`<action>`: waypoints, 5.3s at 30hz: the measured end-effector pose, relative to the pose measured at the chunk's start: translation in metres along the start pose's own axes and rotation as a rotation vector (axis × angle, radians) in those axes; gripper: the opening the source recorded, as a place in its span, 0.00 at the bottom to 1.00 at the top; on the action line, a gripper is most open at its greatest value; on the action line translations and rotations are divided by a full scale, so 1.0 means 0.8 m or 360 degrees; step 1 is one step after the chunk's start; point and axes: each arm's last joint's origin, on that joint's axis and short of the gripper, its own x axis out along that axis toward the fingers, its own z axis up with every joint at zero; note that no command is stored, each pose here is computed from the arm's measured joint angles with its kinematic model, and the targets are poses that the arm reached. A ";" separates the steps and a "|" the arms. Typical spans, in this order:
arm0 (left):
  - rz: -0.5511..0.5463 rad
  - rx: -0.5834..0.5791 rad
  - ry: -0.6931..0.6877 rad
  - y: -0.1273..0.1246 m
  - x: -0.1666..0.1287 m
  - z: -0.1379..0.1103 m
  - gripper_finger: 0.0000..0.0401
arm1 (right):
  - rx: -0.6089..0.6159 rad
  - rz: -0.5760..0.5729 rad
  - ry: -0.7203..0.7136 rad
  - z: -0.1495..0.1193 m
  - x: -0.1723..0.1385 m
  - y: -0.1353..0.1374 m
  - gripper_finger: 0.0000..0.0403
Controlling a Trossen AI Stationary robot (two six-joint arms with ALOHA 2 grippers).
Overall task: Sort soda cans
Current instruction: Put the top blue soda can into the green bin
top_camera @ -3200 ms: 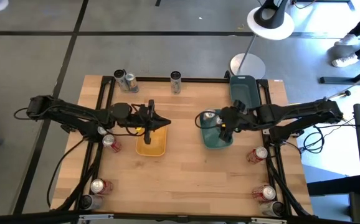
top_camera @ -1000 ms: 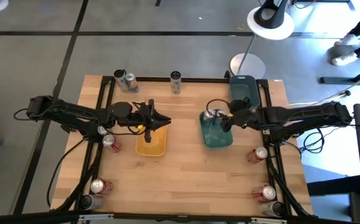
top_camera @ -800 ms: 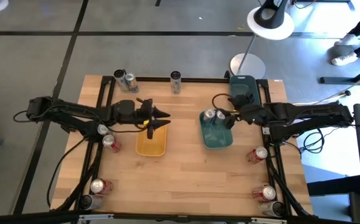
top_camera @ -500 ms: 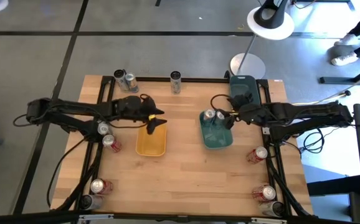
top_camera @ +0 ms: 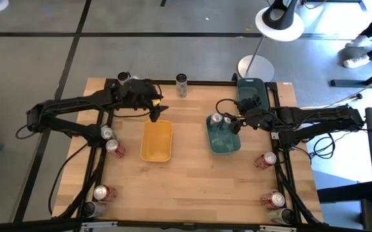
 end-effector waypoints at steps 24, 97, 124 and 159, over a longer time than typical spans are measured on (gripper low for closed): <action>0.0552 -0.0180 -0.0096 0.098 -0.047 0.076 0.71 | -0.0049 -0.0011 -0.0045 0.003 0.000 0.001 0.75; 0.0677 0.0003 0.1530 0.247 0.071 -0.007 0.67 | -0.0091 0.0057 0.0106 -0.007 0.022 0.018 0.75; 0.0606 0.0254 0.1173 0.155 0.021 0.097 0.59 | -0.0072 0.0127 0.0038 0.000 -0.002 0.002 0.75; -0.0318 0.0809 -0.0035 -0.137 0.012 0.166 0.59 | -0.0117 0.0514 -0.0382 0.038 0.011 0.035 0.04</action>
